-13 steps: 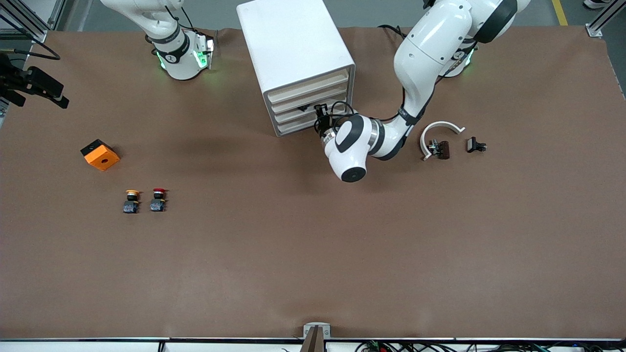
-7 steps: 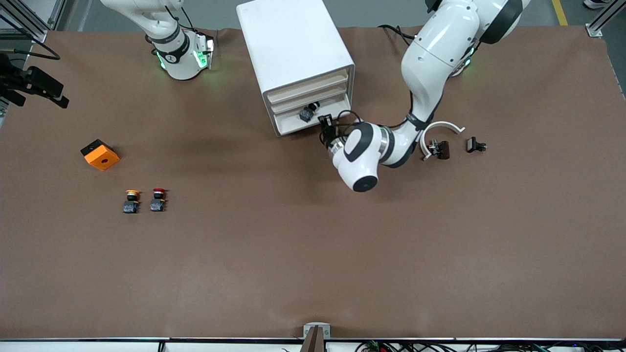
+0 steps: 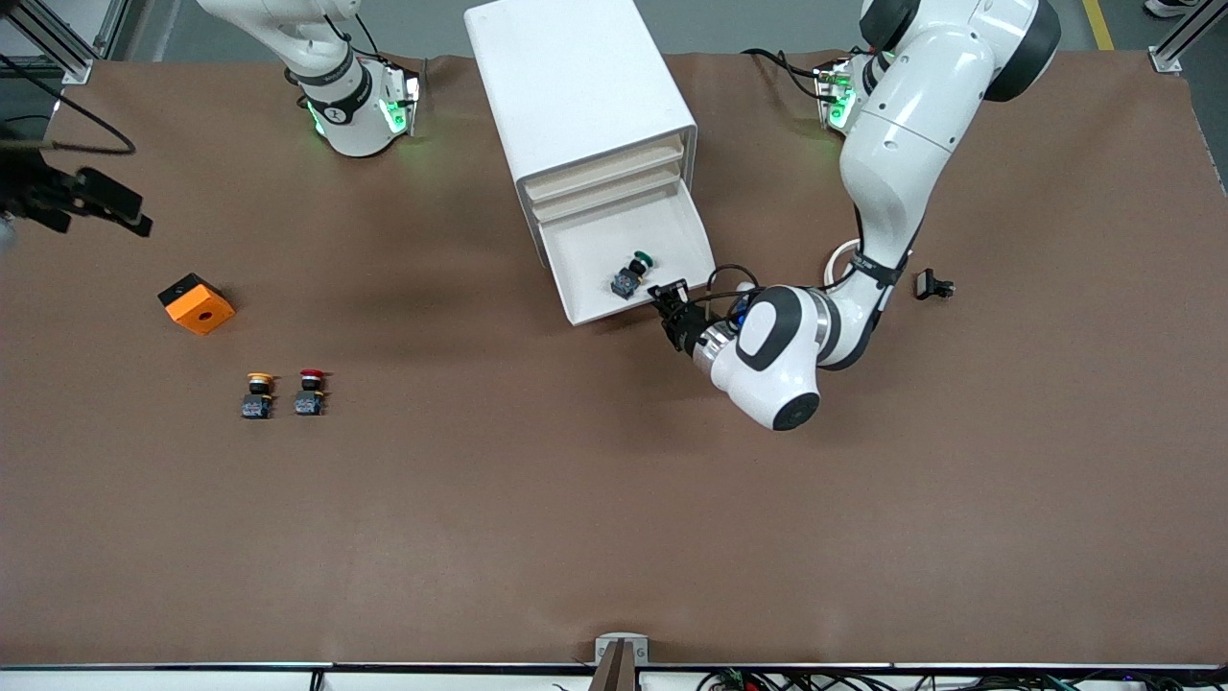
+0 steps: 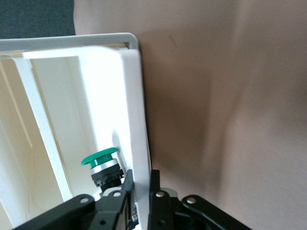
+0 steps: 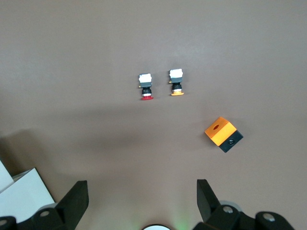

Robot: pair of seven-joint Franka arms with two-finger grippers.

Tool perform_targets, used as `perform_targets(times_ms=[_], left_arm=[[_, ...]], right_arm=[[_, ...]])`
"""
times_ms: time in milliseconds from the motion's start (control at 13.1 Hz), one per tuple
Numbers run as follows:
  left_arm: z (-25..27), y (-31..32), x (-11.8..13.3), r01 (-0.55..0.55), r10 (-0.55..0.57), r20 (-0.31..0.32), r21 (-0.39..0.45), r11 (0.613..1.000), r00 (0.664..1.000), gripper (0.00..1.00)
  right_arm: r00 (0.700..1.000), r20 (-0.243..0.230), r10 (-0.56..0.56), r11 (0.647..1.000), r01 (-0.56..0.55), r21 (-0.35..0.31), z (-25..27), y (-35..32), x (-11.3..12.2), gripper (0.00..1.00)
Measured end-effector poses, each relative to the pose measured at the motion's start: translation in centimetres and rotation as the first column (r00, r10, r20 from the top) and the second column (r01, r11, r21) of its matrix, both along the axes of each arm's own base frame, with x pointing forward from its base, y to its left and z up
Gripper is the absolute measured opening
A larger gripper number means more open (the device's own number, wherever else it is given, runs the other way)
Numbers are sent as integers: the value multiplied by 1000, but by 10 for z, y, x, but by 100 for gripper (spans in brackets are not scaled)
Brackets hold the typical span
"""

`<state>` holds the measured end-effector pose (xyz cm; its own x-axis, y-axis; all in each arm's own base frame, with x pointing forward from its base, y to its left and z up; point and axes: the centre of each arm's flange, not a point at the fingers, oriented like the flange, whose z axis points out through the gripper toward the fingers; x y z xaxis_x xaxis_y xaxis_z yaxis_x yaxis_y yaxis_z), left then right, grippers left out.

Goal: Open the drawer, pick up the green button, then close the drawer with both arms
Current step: 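Pull the drawer out of the cabinet with the left gripper, then withdraw the left gripper while the right gripper reaches into the drawer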

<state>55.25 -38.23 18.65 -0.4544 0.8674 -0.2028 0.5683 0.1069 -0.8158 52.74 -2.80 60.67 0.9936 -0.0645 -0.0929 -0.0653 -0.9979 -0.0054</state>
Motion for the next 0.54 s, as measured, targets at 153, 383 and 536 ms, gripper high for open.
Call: perform_targets(times_ms=[153,383,536], left_arm=[[12,-1,11,3,-2,40,-24,1000,999,43],[46,0,36,74,-65,186,-37,997,980,76],[77,6,56,119,-106,296,-25,993,949,96]], right_arm=[[999,-42,6,1000,-6,-3,-26,1,17,100],[996,-88,9,1000,-10,-16,-56,-1,38,100],[996,-85,0,1000,-2,-22,-56,13,42,100]])
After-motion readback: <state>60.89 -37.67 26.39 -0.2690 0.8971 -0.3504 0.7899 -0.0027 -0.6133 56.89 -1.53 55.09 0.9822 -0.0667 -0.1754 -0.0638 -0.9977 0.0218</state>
